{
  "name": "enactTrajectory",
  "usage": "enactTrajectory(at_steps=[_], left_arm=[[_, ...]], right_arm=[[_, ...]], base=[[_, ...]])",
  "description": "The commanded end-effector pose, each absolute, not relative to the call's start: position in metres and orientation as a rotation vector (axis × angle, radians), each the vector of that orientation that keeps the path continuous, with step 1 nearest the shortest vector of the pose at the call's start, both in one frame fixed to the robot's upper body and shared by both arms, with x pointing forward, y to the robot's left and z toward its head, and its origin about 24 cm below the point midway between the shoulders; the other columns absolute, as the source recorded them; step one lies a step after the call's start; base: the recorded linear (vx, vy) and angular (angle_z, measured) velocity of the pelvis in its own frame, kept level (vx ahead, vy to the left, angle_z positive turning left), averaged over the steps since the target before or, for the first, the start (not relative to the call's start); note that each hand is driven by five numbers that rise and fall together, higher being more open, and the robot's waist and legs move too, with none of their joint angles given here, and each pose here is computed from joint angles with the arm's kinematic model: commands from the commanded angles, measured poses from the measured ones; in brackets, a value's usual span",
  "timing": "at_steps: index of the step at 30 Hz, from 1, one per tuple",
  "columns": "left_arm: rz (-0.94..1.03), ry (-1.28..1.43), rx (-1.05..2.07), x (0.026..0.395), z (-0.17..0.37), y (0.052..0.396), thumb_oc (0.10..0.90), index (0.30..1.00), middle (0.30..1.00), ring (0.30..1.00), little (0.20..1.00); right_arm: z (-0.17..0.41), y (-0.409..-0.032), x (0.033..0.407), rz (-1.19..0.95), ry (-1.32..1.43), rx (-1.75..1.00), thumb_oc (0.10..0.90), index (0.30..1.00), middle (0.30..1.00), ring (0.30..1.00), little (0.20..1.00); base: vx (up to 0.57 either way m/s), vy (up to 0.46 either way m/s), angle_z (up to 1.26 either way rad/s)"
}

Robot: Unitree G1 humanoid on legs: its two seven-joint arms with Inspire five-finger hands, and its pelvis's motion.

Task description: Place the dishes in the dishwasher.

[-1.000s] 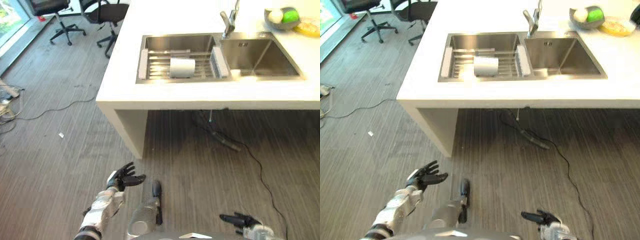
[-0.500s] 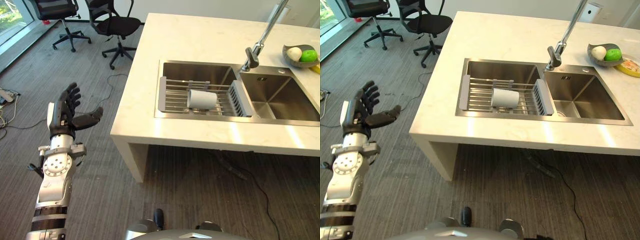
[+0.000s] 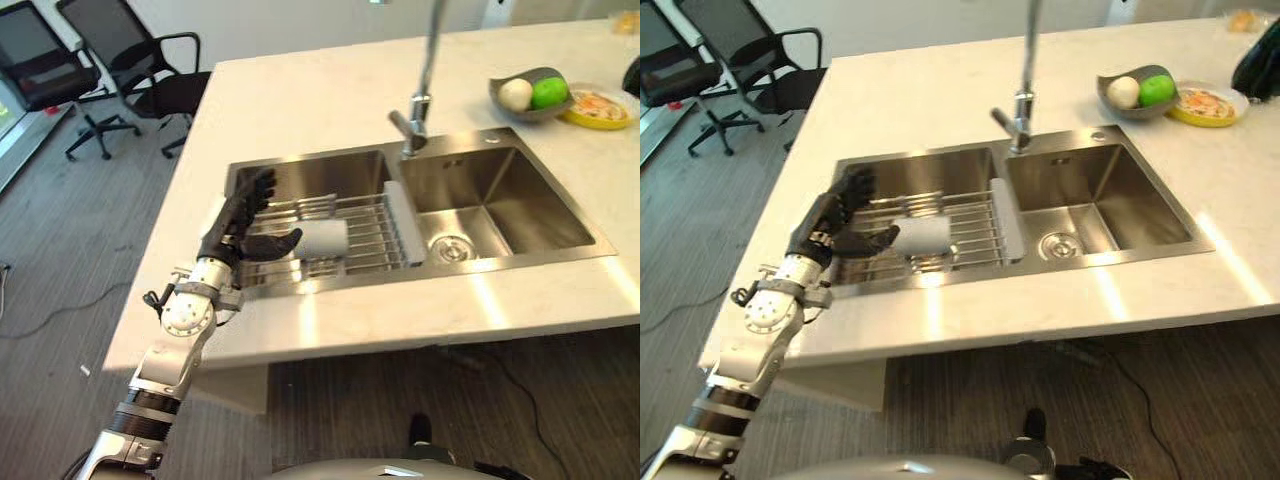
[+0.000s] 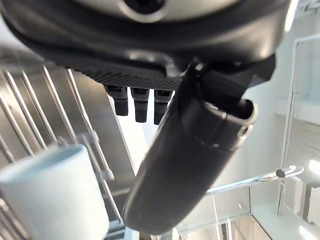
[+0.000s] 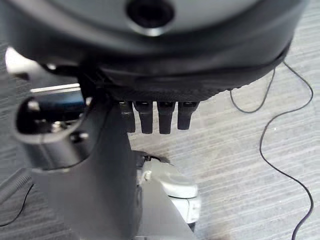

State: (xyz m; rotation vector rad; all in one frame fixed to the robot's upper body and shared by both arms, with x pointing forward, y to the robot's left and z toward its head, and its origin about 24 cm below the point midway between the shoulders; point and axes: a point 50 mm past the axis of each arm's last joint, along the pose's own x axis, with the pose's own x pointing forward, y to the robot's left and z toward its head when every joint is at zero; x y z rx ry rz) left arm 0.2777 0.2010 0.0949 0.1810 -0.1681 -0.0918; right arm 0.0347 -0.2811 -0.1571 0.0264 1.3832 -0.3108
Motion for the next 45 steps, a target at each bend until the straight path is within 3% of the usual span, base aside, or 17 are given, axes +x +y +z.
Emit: enactTrajectory(at_steps=[1,11,28,33,45], left_arm=[[-0.010,-0.498,0.300,0.289,0.171,0.219,0.800,0.900,0.900,0.900,0.900],[0.016,-0.470,0.616,0.301,0.178,0.229,0.800,0.900,0.900,0.900,0.900],[-0.124,-0.413,0.696,0.289,0.169,0.227,0.800,0.900,0.900,0.900,0.900],[-0.281,-0.361,0.826,0.291,0.171,0.219,0.800,0.900,0.900,0.900,0.900],[-0.366,-0.308,1.020,0.306,0.169,0.211,0.800,0.900,0.900,0.900,0.900]], right_arm=[[-0.160,-0.272,0.040,-0.294,1.367,0.044,0.800,0.900,0.900,0.900,0.900],[-0.160,-0.270,0.039,-0.281,1.346,0.056,0.800,0.900,0.900,0.900,0.900],[-0.162,-0.268,0.024,-0.253,1.387,0.061,0.800,0.900,0.900,0.900,0.900],[-0.160,-0.270,0.036,-0.207,1.362,0.042,0.800,0.900,0.900,0.900,0.900],[-0.156,-0.283,0.022,-0.229,1.405,0.010,0.800,0.900,0.900,0.900,0.900]], base=[[0.17,-0.216,-0.50],[0.08,-0.079,-0.04],[0.01,0.009,0.08],[-0.02,0.010,0.09],[0.00,0.000,-0.01]])
